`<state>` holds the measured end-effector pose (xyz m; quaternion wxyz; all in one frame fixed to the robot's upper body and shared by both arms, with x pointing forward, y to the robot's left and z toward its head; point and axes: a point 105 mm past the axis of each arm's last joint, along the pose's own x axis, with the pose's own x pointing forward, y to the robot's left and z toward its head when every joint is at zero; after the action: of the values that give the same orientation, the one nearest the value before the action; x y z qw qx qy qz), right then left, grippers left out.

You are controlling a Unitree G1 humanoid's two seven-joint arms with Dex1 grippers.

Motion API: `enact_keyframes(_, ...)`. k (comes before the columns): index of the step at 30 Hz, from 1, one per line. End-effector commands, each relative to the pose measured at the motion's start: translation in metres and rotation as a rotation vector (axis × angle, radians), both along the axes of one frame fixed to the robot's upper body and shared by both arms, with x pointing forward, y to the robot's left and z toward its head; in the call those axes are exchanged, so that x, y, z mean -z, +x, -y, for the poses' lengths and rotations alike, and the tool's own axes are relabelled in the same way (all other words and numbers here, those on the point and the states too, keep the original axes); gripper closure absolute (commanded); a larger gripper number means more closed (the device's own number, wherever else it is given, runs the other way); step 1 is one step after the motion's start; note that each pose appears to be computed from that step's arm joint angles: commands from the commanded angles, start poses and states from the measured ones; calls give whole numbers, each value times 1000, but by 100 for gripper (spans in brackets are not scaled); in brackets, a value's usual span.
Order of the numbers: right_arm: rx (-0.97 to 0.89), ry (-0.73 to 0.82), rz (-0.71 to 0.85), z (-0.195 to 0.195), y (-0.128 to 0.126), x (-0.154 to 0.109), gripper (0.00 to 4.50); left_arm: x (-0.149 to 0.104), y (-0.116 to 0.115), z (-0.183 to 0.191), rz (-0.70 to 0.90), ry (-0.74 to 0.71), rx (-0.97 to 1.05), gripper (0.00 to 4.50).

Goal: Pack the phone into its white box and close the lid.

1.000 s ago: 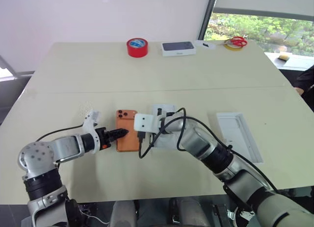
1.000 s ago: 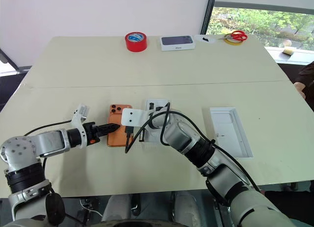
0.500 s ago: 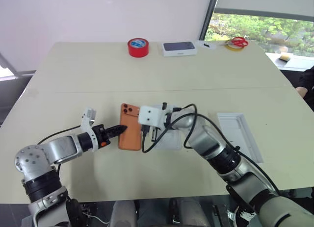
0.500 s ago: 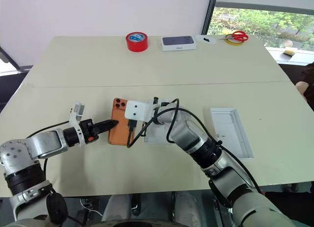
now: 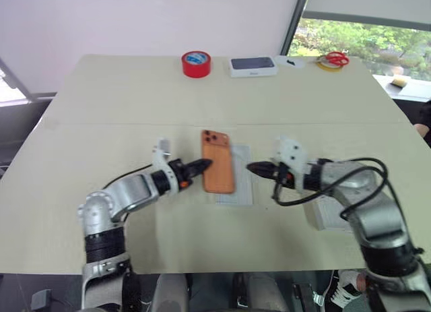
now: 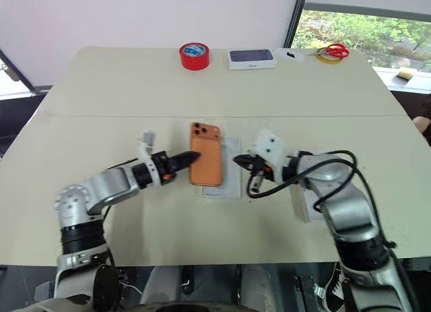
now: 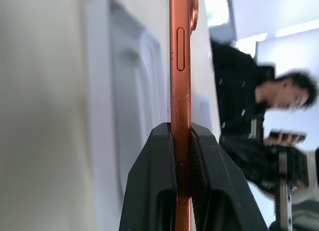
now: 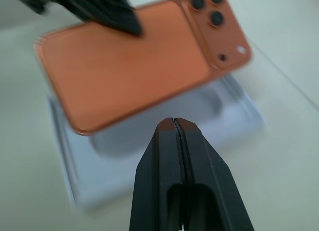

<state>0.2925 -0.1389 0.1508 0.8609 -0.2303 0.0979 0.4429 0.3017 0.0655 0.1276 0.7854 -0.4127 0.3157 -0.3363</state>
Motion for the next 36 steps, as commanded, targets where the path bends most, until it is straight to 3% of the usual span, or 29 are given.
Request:
enact_keyframes(1, 22, 6, 69, 7, -3, -15, 450, -8, 5, 3, 32, -17, -20, 448)
enact_keyframes(14, 89, -14, 87, 18, -4, -12, 450, 5, 1, 23, -3, 13, 54, 448)
enact_keyframes(15, 90, -18, 88, 18, -4, -12, 450, 5, 1, 23, -4, 16, 56, 359)
enact_keyframes(16, 90, -20, 88, 18, -3, -11, 450, 6, 0, 23, -3, 19, 58, 332)
enact_keyframes(22, 91, 7, 89, 22, -2, -15, 450, -1, -1, 10, 38, 38, 50, 35)
enact_keyframes(23, 93, 9, 88, 23, -1, -15, 450, -5, -2, 6, 58, 43, 56, 5)
enact_keyframes(29, 92, 1, 84, 28, 0, -14, 450, -22, -12, -18, 205, 146, 119, 5)
enact_keyframes(33, 110, -53, 67, 29, 5, -5, 450, -24, 0, -41, 288, 287, 59, 5)
enact_keyframes(36, 141, -104, 34, 28, 11, 9, 450, -17, 11, -55, 359, 451, 24, 80)
